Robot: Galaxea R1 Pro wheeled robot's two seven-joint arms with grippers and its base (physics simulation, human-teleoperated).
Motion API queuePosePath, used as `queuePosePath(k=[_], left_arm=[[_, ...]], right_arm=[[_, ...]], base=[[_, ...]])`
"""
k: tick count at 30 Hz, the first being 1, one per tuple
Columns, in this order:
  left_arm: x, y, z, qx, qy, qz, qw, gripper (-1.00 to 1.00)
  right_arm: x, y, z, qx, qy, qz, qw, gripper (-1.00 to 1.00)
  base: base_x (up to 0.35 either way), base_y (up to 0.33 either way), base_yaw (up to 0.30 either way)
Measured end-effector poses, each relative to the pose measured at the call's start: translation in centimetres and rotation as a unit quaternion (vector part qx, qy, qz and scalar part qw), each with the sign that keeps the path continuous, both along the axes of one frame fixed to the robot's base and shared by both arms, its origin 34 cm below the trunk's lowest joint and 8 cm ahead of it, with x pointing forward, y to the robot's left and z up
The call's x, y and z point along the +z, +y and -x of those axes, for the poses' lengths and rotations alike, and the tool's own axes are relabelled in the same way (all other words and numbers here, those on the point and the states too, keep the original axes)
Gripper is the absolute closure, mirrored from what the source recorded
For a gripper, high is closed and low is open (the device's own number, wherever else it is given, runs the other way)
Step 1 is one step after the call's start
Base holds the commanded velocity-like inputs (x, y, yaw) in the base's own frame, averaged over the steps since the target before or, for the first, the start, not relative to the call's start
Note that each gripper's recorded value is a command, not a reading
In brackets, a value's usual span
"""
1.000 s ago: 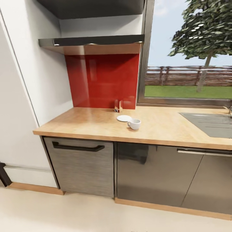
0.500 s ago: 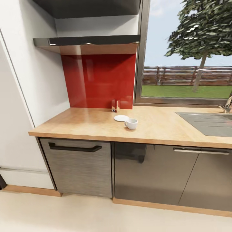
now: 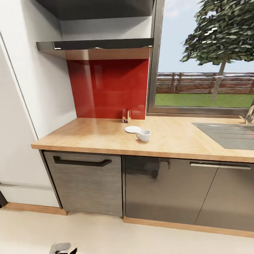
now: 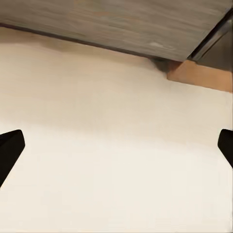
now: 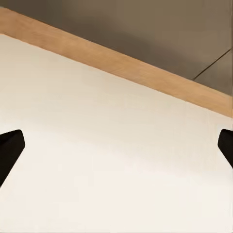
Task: Set up a coffee station on the kitchen countertop: keep the coffee maker on the countertop, move the bottle of coffee from the kitchen shelf to the counter next to the coffee maker, place a paper coffee filter on top of the coffee maker, put the saucer next to the coffee maker with the coffee cup on the saucer, and place the electric kettle next to the coffee maker.
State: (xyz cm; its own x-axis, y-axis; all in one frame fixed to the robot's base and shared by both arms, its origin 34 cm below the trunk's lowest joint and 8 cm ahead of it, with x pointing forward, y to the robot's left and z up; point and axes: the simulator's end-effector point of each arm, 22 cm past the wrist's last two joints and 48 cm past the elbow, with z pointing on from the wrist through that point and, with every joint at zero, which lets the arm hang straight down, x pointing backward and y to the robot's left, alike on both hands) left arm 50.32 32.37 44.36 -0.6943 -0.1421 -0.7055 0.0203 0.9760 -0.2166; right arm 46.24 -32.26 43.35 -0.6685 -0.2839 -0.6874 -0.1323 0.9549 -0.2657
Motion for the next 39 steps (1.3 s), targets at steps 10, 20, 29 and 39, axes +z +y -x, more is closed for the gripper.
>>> queuePosePath(k=[10, 20, 29, 39], left_arm=[[15.1, -7.8, -11.0, -0.127, -0.122, 0.083, 0.9808, -1.0], [34.6, -17.2, -10.0, -0.293, -0.168, 0.164, 0.927, -1.0], [41.1, -19.5, -9.5, -0.322, -0.172, 0.251, 0.8963, -1.0], [50.9, -18.8, -13.2, -0.333, -0.214, 0.274, 0.8763, -1.0]], right_arm=[[12.1, 12.9, -8.4, 0.162, -0.054, -0.208, 0.9631, -1.0], [28.5, 15.7, -9.7, 0.273, -0.085, -0.326, 0.9011, -1.0], [37.8, 14.2, -13.9, 0.289, -0.098, -0.375, 0.8754, -1.0], [47.9, 11.2, -18.1, 0.273, -0.132, -0.422, 0.8544, -1.0]], base=[[0.0, 0.0, 0.0], [0.0, 0.0, 0.0], [0.0, 0.0, 0.0], [0.0, 0.0, 0.0]])
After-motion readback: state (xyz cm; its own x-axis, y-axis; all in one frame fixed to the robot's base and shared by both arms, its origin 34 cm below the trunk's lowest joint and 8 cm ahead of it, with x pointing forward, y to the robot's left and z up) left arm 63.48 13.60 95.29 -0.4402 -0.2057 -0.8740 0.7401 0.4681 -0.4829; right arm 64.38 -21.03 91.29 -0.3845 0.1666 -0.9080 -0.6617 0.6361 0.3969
